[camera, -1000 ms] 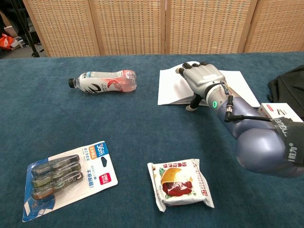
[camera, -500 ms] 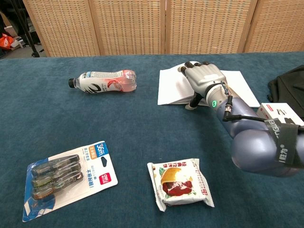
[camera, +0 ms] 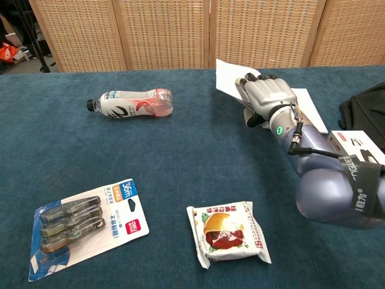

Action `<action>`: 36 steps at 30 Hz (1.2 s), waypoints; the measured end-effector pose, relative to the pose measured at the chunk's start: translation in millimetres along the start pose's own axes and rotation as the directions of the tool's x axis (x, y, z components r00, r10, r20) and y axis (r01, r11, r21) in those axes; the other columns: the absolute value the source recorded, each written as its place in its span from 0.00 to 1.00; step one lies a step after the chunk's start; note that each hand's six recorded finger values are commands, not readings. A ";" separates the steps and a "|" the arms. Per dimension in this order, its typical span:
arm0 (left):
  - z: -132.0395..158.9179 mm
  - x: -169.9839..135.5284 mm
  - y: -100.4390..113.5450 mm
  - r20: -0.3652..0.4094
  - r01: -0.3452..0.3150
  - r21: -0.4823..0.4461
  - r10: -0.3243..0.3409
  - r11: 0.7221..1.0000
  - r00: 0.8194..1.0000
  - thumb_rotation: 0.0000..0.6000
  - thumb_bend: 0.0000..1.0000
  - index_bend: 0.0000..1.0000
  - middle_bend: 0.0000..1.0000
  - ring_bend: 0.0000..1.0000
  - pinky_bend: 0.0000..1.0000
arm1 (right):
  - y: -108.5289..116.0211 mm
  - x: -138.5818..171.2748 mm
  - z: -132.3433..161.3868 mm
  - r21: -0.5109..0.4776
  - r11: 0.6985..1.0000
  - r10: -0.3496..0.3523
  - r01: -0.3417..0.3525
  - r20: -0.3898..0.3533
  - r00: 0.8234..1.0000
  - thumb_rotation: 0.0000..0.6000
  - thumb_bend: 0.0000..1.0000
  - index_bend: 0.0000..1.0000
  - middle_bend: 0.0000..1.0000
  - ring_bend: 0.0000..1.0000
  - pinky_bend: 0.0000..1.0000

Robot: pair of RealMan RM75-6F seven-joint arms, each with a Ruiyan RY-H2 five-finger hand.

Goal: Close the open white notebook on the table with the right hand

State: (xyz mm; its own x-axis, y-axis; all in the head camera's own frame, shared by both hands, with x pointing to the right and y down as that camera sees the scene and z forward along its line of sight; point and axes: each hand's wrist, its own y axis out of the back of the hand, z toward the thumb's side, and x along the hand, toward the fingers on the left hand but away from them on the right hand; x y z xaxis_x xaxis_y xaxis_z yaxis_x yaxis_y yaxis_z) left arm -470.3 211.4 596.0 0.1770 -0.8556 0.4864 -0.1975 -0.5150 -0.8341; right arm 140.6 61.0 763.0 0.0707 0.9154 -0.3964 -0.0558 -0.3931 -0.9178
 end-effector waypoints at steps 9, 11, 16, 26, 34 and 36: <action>2.0 -0.6 -0.5 0.008 0.001 -0.001 -0.001 1.000 1.000 0.92 0.07 0.00 0.00 0.00 0.08 | 9.0 2.2 -9.8 -0.029 0.999 -0.042 0.043 0.045 0.998 1.00 0.78 0.00 0.00 0.00 0.00; 1.9 -0.6 -0.6 0.007 0.002 -0.001 -0.002 1.000 1.000 0.92 0.07 0.00 0.00 0.00 0.08 | 12.9 2.7 -11.7 -0.035 0.998 -0.057 0.059 0.054 0.997 1.00 0.78 0.00 0.00 0.00 0.00; 2.8 -0.7 -0.7 0.011 0.003 -0.003 -0.003 1.000 1.000 0.92 0.07 0.00 0.00 0.00 0.08 | 23.0 5.0 -16.8 -0.045 0.994 -0.095 0.098 0.073 0.993 1.00 0.71 0.00 0.00 0.00 0.00; 11.8 -5.6 1.3 0.047 -0.001 -0.015 0.002 1.000 0.999 0.92 0.07 0.00 0.00 0.00 0.08 | 50.7 24.4 -39.4 -0.082 0.970 -0.218 0.231 0.141 0.966 1.00 0.52 0.00 0.00 0.00 0.00; 13.8 -7.3 2.8 0.055 -0.006 -0.020 0.007 1.000 0.998 0.92 0.07 0.00 0.00 0.00 0.08 | 72.5 33.5 -72.8 -0.067 0.954 -0.271 0.291 0.213 0.939 1.00 0.52 0.00 0.00 0.00 0.00; 13.7 -7.6 3.4 0.056 -0.007 -0.020 0.009 1.000 0.998 0.92 0.07 0.00 0.00 0.00 0.08 | 75.4 33.4 -83.2 -0.056 0.954 -0.273 0.294 0.232 0.933 1.00 0.52 0.00 0.00 0.00 0.00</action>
State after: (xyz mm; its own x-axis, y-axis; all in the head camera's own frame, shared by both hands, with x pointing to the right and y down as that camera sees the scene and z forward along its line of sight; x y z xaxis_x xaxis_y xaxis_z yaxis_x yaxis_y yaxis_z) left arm -459.0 216.9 585.9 0.2288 -0.8558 0.4640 -0.2181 -0.5096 -0.8323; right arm 221.6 54.7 678.6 -0.1499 0.9822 -0.1136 0.0234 -0.1113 -0.9935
